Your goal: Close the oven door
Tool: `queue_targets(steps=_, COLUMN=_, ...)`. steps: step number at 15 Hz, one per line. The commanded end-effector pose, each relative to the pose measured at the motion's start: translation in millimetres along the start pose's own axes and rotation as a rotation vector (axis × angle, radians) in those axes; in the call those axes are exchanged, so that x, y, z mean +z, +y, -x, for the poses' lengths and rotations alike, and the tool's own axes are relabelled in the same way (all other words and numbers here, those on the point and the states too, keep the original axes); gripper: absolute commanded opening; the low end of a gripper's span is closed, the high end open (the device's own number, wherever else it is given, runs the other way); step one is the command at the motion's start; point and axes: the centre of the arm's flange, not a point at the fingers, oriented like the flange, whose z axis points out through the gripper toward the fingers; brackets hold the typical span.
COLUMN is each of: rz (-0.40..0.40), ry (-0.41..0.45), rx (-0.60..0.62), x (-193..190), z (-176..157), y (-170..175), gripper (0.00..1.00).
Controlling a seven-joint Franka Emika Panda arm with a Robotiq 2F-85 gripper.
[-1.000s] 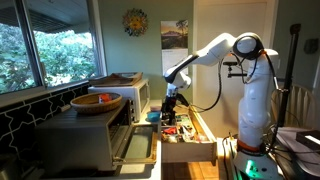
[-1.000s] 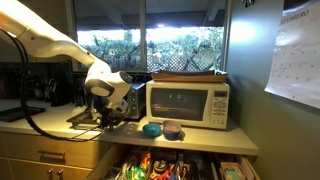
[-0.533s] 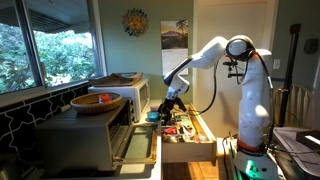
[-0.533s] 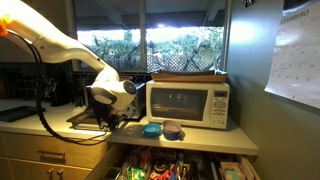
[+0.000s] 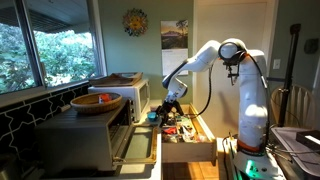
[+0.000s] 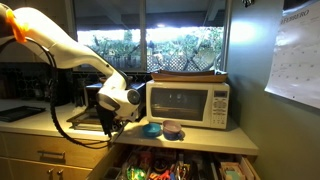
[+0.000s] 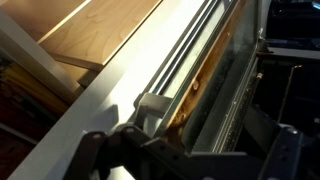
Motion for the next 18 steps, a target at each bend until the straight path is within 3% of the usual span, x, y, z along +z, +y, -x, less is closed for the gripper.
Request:
queue_targets(steps=1, rz=-0.063, ry=0.028, rx=-0.006, x=5, z=-12, y=12, gripper=1.00)
queue_targets(steps=9, rz=-0.183, ry=0.060, rx=0.018, x=-2, z=-16, y=8, gripper=1.00)
queue_targets(steps=18, rz=-0.358, ry=0.099, rx=-0.077, x=-17, z=-25, y=-28, gripper=1.00)
